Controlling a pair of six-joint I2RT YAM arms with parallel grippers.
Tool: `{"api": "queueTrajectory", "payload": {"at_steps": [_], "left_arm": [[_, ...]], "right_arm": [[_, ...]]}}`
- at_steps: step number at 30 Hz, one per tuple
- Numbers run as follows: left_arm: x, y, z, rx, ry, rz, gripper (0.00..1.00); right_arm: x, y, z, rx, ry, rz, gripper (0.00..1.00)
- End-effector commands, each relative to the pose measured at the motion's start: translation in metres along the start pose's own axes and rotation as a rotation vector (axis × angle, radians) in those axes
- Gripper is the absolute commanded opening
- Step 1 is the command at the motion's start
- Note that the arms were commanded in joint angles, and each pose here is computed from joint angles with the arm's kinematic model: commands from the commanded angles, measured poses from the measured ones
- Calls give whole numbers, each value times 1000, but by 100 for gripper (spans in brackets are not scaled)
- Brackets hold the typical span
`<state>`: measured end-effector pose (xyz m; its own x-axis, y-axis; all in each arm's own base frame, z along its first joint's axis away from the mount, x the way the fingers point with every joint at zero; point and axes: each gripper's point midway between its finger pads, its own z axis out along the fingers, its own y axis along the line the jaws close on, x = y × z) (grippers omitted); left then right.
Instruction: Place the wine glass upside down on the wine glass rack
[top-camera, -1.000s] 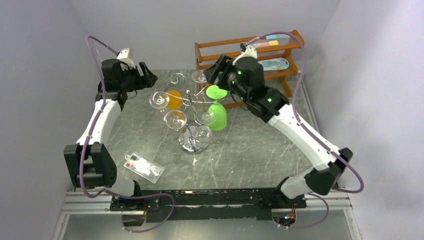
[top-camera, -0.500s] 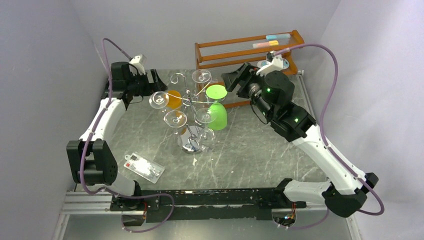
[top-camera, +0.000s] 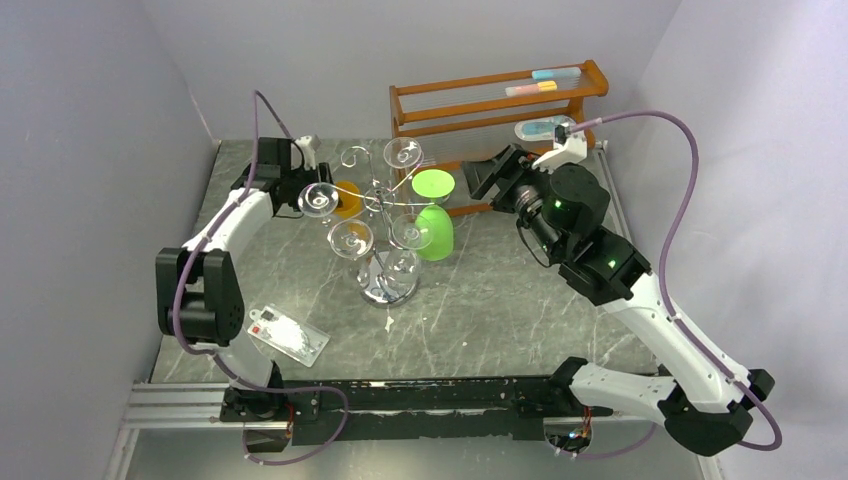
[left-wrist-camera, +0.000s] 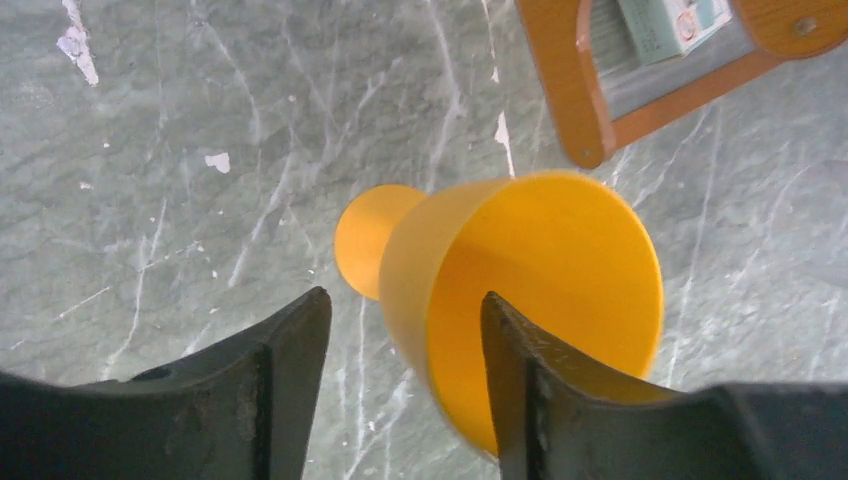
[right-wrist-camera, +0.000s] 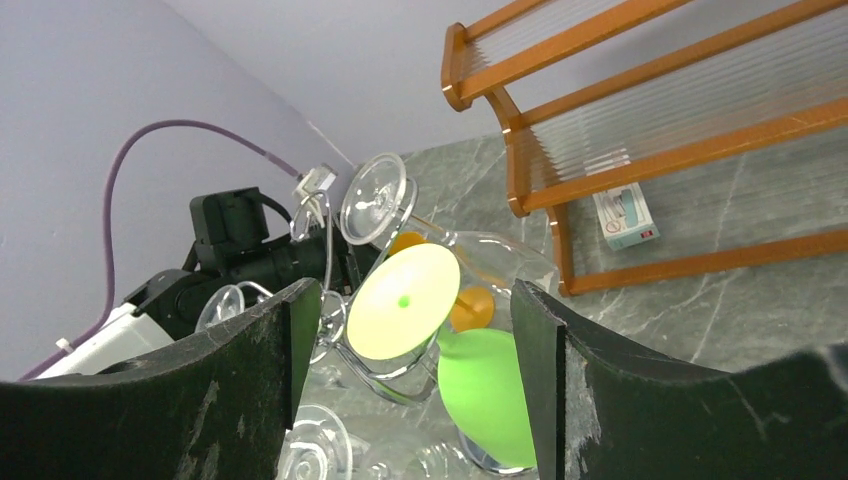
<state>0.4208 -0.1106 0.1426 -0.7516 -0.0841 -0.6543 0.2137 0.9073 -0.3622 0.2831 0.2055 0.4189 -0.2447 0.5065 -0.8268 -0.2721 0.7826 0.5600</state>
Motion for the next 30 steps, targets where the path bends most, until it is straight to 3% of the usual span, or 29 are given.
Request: {"api": "queueTrajectory", "payload": {"at_steps": [1, 9, 19, 25, 30], "left_arm": [[-2, 10, 2, -64, 23, 0, 53], [-13, 16, -7, -125, -6, 14, 6], [-49, 28, -49, -283, -166, 10, 5], [-97, 24, -119, -397, -443, -51, 5], [-136, -4, -196, -360, -727, -81, 5]], "right_arm": [[4, -10, -1, 33, -3, -3, 73], [3, -13, -6, 36, -14, 8, 73], [0, -11, -10, 21, -24, 25, 73], [-3, -13, -14, 14, -52, 53, 74], [-9, -8, -19, -27, -87, 100, 81]]}}
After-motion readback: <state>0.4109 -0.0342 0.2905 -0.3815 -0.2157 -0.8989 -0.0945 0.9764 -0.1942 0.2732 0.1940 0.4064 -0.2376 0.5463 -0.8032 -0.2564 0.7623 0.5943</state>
